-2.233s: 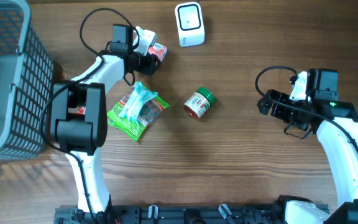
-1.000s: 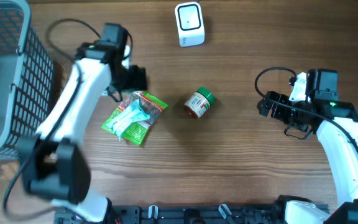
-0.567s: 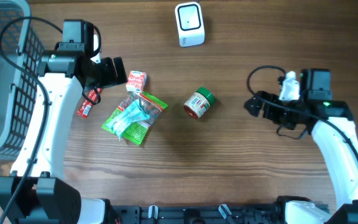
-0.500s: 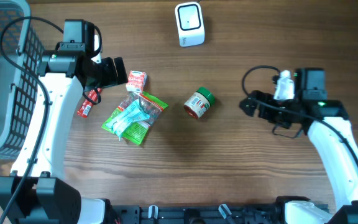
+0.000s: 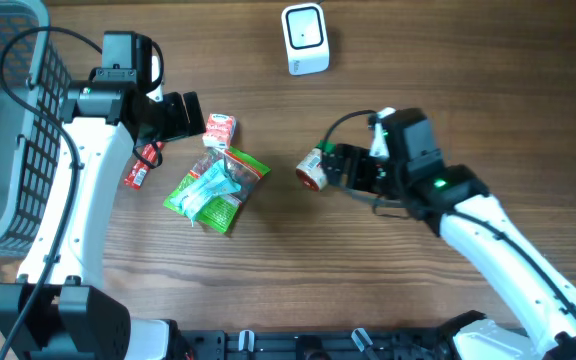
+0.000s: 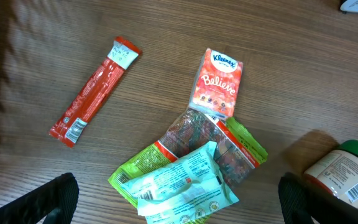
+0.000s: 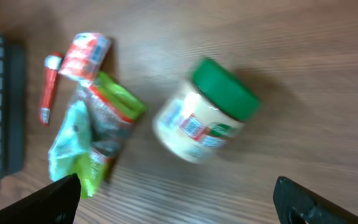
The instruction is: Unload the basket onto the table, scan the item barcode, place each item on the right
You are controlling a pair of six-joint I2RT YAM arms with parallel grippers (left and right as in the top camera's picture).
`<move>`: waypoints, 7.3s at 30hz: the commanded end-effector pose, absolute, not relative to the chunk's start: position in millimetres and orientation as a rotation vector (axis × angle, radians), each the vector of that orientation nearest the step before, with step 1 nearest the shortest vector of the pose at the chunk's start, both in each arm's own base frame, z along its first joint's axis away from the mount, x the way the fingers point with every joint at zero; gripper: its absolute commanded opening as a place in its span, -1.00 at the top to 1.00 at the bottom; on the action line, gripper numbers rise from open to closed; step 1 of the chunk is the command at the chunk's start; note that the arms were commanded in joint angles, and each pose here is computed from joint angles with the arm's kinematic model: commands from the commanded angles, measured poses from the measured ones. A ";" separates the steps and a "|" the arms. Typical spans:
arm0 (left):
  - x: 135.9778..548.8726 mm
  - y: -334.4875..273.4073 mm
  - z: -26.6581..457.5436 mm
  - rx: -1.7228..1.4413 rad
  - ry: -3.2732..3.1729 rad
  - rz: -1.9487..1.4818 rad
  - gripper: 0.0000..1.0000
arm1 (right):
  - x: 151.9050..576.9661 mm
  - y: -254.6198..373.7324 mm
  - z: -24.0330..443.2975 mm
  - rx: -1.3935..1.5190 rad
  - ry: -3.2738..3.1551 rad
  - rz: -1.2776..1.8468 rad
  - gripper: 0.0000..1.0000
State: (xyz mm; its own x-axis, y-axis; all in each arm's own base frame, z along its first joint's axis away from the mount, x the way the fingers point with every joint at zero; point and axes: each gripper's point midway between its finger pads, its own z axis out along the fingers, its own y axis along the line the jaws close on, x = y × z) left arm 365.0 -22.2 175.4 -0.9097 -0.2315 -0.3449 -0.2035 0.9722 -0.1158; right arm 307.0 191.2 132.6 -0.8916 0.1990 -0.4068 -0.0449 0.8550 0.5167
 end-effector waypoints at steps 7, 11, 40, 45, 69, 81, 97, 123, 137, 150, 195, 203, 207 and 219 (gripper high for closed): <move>364.9 -21.4 175.1 -0.318 2.758 -0.101 -1.00 | 310.0 198.4 147.0 0.275 2.581 0.716 -0.61; 364.9 -21.4 175.1 -0.319 2.758 -0.101 -1.00 | 317.1 187.2 177.4 0.332 2.634 0.577 -0.60; 364.9 -21.4 175.1 -0.318 2.758 -0.101 -1.00 | 365.6 225.2 66.6 0.717 3.008 0.326 -0.99; 364.9 -21.4 175.0 -0.319 2.758 -0.101 -1.00 | 361.9 222.8 54.2 0.725 3.018 0.311 -0.99; 364.9 -21.4 175.1 -0.319 2.758 -0.101 -1.00 | 328.2 213.2 27.0 0.382 3.195 0.207 -0.43; 364.9 -21.4 175.1 -0.318 2.758 -0.101 -1.00 | 314.9 210.4 27.2 0.040 3.251 0.180 -0.46; 364.9 -21.4 175.1 -0.318 2.758 -0.101 -1.00 | 274.1 200.7 30.2 -0.181 3.327 -0.114 -0.41; 364.9 -21.4 175.1 -0.318 2.758 -0.101 -1.00 | 318.4 203.9 43.6 -0.426 3.125 -0.161 -0.86; 364.9 -21.4 175.1 -0.318 2.758 -0.101 -1.00 | 361.6 234.8 53.5 -0.432 2.941 -0.007 -0.99; 364.9 -21.4 175.1 -0.319 2.758 -0.101 -1.00 | 356.5 231.3 40.0 -0.429 2.959 -0.020 -0.93; 364.9 -21.4 175.1 -0.319 2.758 -0.101 -1.00 | 325.8 217.2 22.0 -0.409 3.083 -0.054 -0.36; 364.9 -21.4 175.1 -0.319 2.758 -0.101 -1.00 | 304.0 202.1 23.2 -0.335 3.184 -0.137 -0.49; 364.9 -21.4 175.1 -0.318 2.758 -0.101 -1.00 | 314.7 209.2 22.2 -0.383 3.134 -0.096 -0.74; 364.9 -21.4 175.1 -0.319 2.758 -0.101 -1.00 | 325.4 216.7 21.9 -0.545 3.066 -0.058 -0.73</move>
State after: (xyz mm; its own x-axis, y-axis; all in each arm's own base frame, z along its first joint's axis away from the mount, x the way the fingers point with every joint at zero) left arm 364.3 -22.1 175.2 -0.9107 -0.2314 -0.3422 -0.2040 0.9722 -0.1147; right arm 330.4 222.1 31.5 -0.9570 -0.2840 -0.0595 -0.2828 0.9588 -0.0285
